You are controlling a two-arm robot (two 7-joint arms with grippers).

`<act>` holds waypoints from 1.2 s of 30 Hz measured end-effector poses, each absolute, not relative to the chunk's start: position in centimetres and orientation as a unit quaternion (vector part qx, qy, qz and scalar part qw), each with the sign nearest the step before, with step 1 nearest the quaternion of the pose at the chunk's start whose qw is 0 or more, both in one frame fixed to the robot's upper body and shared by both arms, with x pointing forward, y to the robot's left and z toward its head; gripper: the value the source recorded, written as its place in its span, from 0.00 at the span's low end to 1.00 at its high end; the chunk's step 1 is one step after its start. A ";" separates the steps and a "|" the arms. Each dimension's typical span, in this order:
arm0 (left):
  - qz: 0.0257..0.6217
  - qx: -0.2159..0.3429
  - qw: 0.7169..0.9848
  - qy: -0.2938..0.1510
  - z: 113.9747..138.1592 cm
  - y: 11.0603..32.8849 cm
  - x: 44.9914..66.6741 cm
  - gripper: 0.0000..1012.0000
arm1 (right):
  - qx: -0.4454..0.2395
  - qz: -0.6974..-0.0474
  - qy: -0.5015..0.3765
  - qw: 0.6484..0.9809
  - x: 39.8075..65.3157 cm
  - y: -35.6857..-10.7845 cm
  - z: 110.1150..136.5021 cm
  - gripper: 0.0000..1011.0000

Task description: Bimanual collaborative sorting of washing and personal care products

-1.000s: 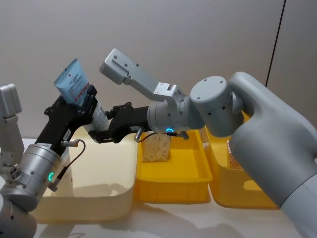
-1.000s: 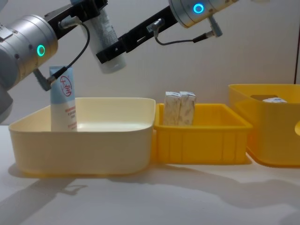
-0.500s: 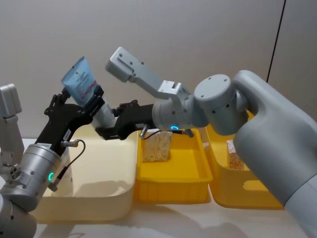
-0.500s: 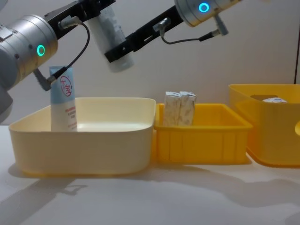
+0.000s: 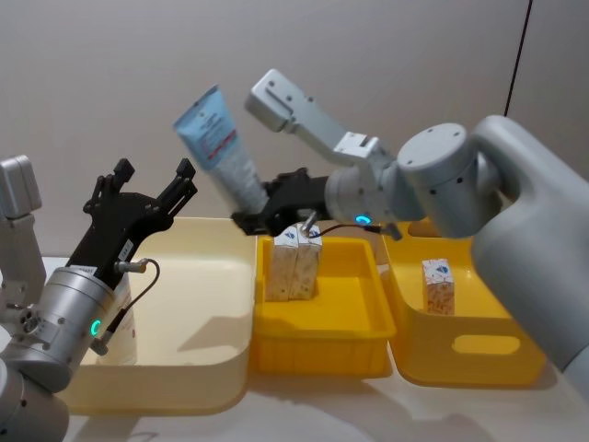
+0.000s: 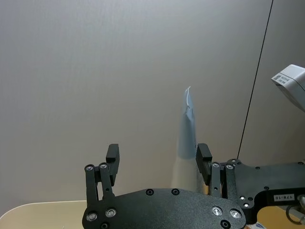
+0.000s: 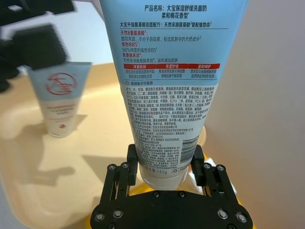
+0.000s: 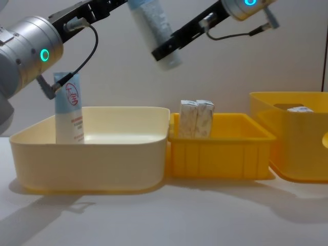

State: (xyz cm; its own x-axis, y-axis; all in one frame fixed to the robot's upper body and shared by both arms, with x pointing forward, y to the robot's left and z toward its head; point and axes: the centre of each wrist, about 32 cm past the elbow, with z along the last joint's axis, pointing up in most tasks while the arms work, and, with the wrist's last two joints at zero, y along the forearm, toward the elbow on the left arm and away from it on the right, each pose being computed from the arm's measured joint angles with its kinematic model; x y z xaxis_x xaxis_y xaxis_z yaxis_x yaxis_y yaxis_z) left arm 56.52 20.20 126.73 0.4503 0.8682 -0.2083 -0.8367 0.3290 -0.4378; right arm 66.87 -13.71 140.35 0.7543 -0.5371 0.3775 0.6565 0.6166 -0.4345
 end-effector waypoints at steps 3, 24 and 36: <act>0.523 -0.248 0.815 -0.032 126.7 20.2 56.5 0.99 | -0.287 -0.354 -0.103 0.884 66.8 -14.5 140.7 0.64; 0.523 -0.248 0.815 -0.032 126.7 20.2 56.5 0.99 | -0.342 -0.482 -0.051 0.805 67.4 -21.5 145.6 0.64; 0.523 -0.248 0.815 -0.032 126.7 20.2 56.5 0.99 | -0.379 -0.513 0.028 0.770 68.7 -25.5 147.7 0.64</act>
